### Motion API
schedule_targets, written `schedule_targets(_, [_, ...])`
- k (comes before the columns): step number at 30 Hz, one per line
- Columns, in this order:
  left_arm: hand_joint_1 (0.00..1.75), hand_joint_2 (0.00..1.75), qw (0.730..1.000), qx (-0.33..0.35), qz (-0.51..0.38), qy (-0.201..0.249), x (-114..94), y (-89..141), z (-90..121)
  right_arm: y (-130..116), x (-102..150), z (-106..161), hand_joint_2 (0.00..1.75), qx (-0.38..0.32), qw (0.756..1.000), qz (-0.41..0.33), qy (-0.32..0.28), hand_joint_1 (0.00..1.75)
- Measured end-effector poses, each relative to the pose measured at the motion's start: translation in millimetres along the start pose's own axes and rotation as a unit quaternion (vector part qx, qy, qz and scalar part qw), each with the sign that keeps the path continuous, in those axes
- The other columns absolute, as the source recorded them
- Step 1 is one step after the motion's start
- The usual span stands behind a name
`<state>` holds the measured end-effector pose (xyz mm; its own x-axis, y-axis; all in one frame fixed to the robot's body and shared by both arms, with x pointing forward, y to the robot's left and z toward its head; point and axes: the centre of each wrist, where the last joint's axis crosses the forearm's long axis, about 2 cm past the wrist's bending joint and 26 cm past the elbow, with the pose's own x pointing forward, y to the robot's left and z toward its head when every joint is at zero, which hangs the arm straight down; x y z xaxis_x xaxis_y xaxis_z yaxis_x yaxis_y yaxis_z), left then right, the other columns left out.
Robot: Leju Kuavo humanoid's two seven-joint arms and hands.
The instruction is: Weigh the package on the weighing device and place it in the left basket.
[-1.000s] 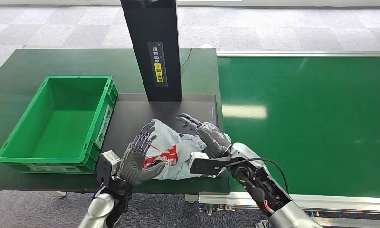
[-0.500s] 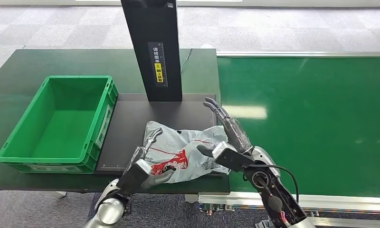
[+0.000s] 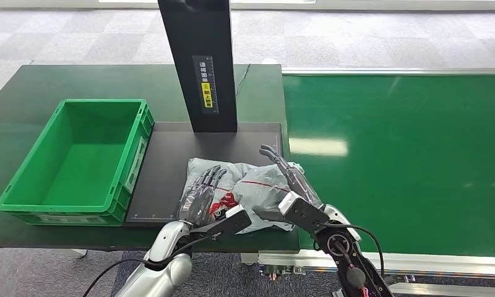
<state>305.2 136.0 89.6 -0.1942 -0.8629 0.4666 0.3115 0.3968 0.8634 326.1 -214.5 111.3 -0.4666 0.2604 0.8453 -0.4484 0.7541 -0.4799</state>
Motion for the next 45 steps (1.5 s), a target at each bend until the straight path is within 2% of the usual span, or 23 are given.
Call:
schedule_targets(2, [0.81, 1.75, 1.0, -0.007, -0.001, 0.006, -1.7, 0.0, -2.5, 1.0, -0.1, 0.3, 1.75, 0.001, 1.0, -0.002, 0.001, 0.0])
schedule_targets(3, [0.87, 1.75, 1.0, -0.012, 0.0, 0.009, -2.8, -0.3, -3.1, 1.4, -0.3, 0.8, 1.75, 0.001, 1.0, -0.002, 0.001, 0.0])
schedule_targets(9, [0.87, 1.75, 0.999, -0.021, 0.009, 0.022, -8.3, -0.8, -4.8, 1.5, -1.9, 3.6, 1.75, -0.004, 1.0, -0.005, 0.004, 0.0])
schedule_targets(13, [1.72, 1.75, 0.999, -0.017, 0.012, 0.025, -9.5, 2.5, -7.3, 2.0, -2.4, 4.6, 1.75, -0.004, 1.0, -0.006, 0.005, 0.0])
schedule_targets(22, [1.75, 1.75, 0.998, -0.009, 0.058, -0.01, -11.0, 6.7, -8.4, 1.8, -2.1, 11.6, 1.75, -0.018, 1.0, -0.011, 0.004, 0.0])
schedule_targets(26, [1.75, 1.75, 0.994, 0.022, 0.1, -0.038, -14.3, 6.0, -4.2, 1.6, -2.3, 16.1, 1.75, -0.026, 1.0, -0.013, 0.004, 0.0])
schedule_targets(30, [1.75, 1.75, 0.986, 0.101, 0.118, -0.056, -18.0, 5.8, 4.8, 1.4, -2.2, 21.1, 1.75, -0.037, 0.999, -0.014, 0.005, 0.0])
schedule_targets(34, [1.75, 1.75, 0.97, 0.205, 0.114, -0.066, -22.0, 18.0, 12.0, 1.1, -2.0, 24.6, 1.75, -0.045, 0.999, -0.016, 0.006, 0.0])
schedule_targets(41, [1.75, 1.75, 0.925, 0.354, 0.118, -0.077, -32.7, 58.9, 17.9, 0.7, -2.3, 24.7, 1.75, -0.047, 0.999, -0.021, 0.002, 0.0])
schedule_targets(45, [1.75, 1.75, 0.904, 0.412, 0.087, -0.072, -42.5, 86.3, 17.2, -1.3, -1.7, 20.7, 1.75, -0.044, 0.999, -0.024, -0.004, 0.0])
